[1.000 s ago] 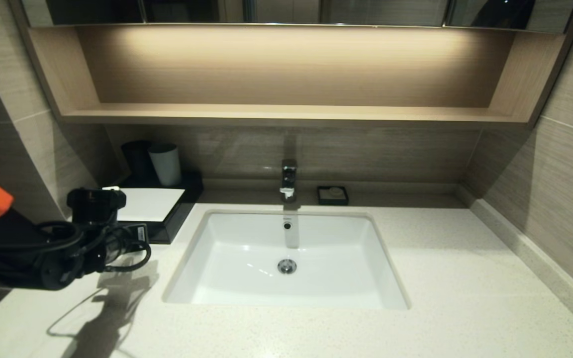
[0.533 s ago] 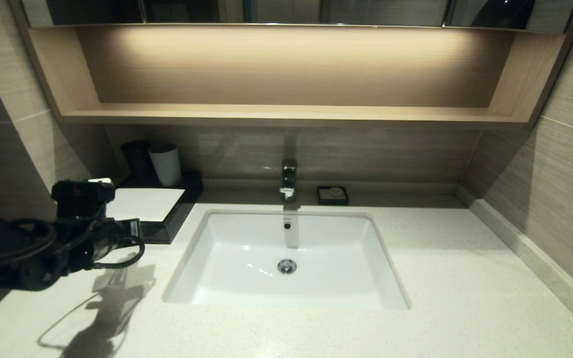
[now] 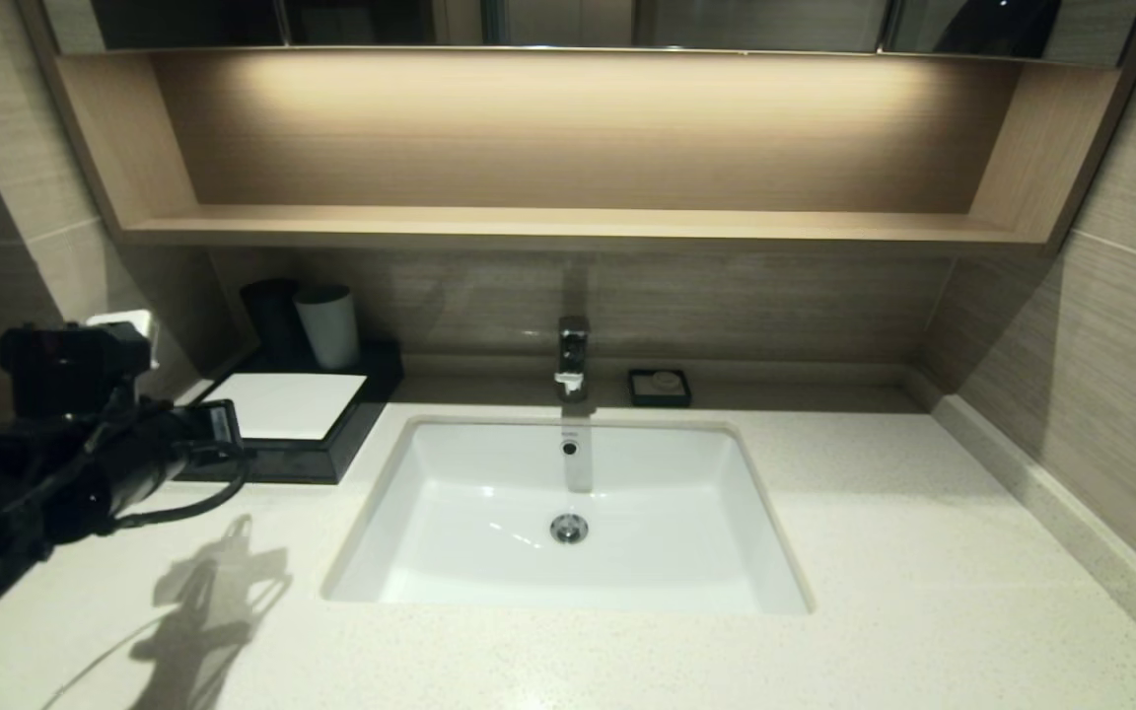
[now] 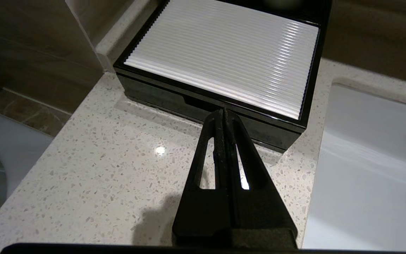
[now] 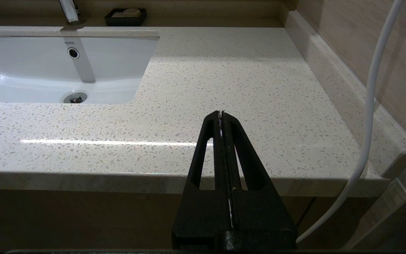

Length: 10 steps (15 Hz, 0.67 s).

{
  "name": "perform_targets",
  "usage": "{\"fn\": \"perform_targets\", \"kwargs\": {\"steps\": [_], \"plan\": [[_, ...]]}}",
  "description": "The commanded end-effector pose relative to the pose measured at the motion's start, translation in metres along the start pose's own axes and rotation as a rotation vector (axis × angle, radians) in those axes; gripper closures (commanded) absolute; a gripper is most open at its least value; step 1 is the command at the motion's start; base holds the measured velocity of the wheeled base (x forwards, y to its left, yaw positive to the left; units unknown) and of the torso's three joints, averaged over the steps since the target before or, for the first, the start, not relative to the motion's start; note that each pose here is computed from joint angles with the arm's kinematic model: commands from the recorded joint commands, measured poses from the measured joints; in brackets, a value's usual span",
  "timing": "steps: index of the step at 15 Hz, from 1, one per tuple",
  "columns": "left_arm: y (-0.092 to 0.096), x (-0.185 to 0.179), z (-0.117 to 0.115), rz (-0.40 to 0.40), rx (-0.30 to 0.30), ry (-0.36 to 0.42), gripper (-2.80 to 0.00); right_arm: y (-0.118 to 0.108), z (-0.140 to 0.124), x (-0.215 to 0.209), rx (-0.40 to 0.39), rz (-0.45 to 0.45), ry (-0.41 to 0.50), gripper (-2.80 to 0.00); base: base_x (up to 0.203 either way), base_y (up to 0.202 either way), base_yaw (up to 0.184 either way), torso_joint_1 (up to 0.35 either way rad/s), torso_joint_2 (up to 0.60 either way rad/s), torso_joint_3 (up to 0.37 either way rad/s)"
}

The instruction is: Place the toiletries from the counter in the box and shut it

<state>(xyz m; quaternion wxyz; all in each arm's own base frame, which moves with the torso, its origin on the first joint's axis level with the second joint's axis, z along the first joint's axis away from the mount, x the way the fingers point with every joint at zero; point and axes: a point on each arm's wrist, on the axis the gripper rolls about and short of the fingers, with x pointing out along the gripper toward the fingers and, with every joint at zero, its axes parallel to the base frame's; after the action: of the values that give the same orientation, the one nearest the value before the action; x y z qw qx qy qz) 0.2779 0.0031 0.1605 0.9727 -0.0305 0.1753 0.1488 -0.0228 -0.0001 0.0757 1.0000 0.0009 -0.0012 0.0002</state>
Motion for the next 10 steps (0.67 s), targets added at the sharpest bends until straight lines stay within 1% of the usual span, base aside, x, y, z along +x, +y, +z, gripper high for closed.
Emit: {"fn": "perform_targets", "kwargs": {"steps": [1, 3, 5, 6, 8, 10], "plan": [[0.009, -0.035, 0.012, -0.01, -0.021, -0.088, 0.0, 0.0, 0.0, 0.0, 0.0, 0.0, -0.001, 0.0, 0.0, 0.0, 0.0, 0.0, 0.0, 0.0], [0.012, -0.045, 0.015, -0.009, -0.029, -0.133, 0.0, 0.0, 0.0, 0.0, 0.0, 0.0, -0.001, 0.0, 0.0, 0.0, 0.0, 0.0, 0.0, 0.0], [0.016, -0.065, 0.018, -0.028, -0.029, -0.176, 0.0, 0.0, 0.0, 0.0, 0.0, 0.0, -0.001, 0.0, 0.0, 0.0, 0.0, 0.0, 0.0, 0.0], [0.018, -0.073, 0.013, -0.032, 0.003, -0.181, 0.0, 0.0, 0.0, 0.0, 0.0, 0.0, 0.0, 0.0, 0.0, 0.0, 0.0, 0.0, 0.0, 0.0], [0.023, -0.09, 0.008, -0.047, 0.022, -0.229, 0.0, 0.0, 0.0, 0.0, 0.0, 0.0, -0.001, 0.0, 0.0, 0.0, 0.0, 0.0, 0.0, 0.0], [0.029, -0.113, -0.001, -0.091, 0.034, -0.263, 0.0, 0.0, 0.0, 0.0, 0.0, 0.0, -0.001, 0.0, 0.0, 0.0, 0.0, 0.0, 0.0, 0.0]]}}
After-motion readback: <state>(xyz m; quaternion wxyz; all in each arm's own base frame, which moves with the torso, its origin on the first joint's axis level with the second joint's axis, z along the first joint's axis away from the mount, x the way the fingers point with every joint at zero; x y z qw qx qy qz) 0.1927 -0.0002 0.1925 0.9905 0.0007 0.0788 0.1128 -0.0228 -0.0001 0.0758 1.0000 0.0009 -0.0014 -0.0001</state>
